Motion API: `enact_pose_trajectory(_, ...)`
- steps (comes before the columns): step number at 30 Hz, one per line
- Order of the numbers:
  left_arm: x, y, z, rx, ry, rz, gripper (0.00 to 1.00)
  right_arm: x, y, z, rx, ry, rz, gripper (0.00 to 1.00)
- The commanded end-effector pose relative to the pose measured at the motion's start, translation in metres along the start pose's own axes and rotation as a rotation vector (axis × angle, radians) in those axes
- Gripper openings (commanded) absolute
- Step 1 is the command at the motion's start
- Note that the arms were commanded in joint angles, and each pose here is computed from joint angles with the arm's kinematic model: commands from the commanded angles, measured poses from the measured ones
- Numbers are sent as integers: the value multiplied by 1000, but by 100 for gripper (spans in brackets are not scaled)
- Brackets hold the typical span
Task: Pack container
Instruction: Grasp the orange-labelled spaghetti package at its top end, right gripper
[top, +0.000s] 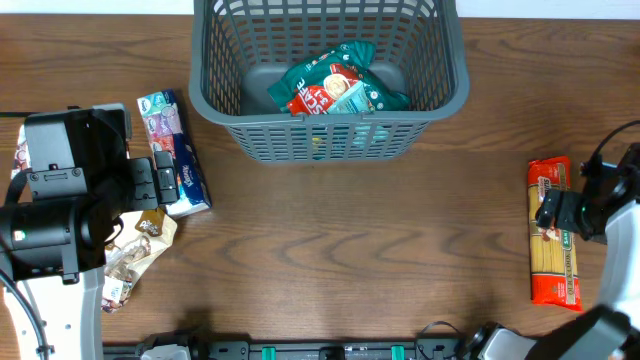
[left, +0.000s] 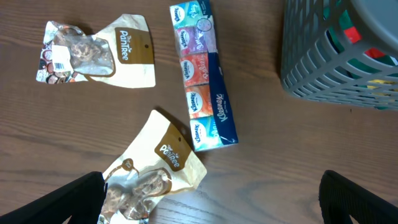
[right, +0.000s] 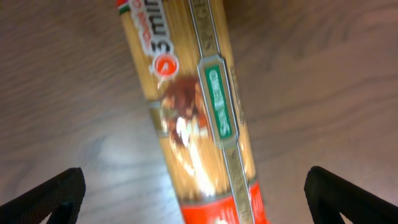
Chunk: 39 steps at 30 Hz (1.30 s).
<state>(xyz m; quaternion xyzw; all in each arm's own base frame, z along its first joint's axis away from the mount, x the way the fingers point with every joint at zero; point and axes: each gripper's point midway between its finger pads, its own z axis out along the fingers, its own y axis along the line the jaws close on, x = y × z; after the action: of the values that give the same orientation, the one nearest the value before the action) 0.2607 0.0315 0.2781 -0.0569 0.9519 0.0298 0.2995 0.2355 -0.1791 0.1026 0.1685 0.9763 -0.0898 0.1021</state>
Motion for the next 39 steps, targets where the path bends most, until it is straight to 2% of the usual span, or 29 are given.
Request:
enact_pose_trajectory(1, -5, 2, -5, -3, -20, -9, 99, -4, 6, 21, -53, 21, -62, 98)
enact_pose_trajectory(4, -6, 2, -5, -3, -25, -9, 99, -7, 19, 45, -127, 50, -99, 97)
enact_pose_trajectory(13, -10, 2, -5, -3, -40, -10, 99, 5, 26, 105, -165, 173, -103, 98)
enact_pose_trajectory(23, -10, 2, -5, -4, -40, -10, 99, -2, 24, 125, -149, 150, -107, 98)
enact_pose_trajectory(27, -10, 2, -5, -4, -41, -10, 99, -11, 22, 127, -138, 114, -108, 95)
enact_pose_trajectory(29, -10, 2, -5, -3, -42, -10, 99, -12, 22, 127, -138, 109, -114, 88)
enact_pose_trajectory(33, -10, 2, -5, -3, -42, -10, 99, -11, 23, 127, -147, 110, -113, 63)
enact_pose_trajectory(36, -10, 2, -5, -4, -41, -10, 99, -10, 24, 127, -151, 113, -113, 53)
enact_pose_trajectory(38, -10, 2, -5, -4, -41, -10, 99, -11, 25, 126, -155, 112, -112, 28)
enact_pose_trajectory(39, -10, 2, -5, -4, -41, -10, 99, -11, 25, 126, -155, 112, -113, 7)
